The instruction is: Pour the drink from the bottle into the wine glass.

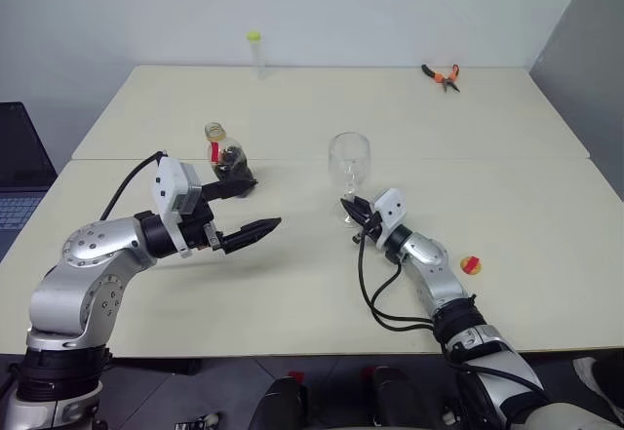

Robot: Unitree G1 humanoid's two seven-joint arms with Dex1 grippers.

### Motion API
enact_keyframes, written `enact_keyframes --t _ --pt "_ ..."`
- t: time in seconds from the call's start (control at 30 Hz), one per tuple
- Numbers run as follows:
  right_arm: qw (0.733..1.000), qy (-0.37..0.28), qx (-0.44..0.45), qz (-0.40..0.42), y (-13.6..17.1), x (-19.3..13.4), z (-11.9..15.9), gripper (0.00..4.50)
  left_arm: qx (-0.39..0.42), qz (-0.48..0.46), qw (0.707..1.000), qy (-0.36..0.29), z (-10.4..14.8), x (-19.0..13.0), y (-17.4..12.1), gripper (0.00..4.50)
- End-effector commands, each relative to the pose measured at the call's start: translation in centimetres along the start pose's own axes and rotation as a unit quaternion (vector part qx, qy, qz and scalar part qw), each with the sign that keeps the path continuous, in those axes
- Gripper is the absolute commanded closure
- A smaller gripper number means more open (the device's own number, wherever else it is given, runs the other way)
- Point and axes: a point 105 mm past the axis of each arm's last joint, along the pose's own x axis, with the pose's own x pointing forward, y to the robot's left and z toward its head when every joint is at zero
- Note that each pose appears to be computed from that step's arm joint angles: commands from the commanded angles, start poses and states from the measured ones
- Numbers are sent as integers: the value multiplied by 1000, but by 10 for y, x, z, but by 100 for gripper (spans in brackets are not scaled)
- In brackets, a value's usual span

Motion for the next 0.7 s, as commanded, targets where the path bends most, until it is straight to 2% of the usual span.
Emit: enact_keyframes --t 0.03,0.2,0.43,0.5,0.53,0.7 --pt "999 -42 -13 7 0 18 28 437 24 2 1000 -12 13 -2 -1 0" --pt "999 -24 -15 14 2 29 22 437 21 5 1000 -14 12 -1 -1 0" --pt "1000 0 -7 18 -2 25 10 437 23 14 1000 -13 12 -3 1 0" --pt "1000 6 -4 17 -3 23 6 365 23 16 1000 -12 11 -4 2 0" --pt "1000 8 -4 16 -4 22 5 349 23 17 1000 -12 11 -4 2 0" --pt "1000 21 -13 12 -5 18 -1 174 22 19 999 -12 9 -3 3 0"
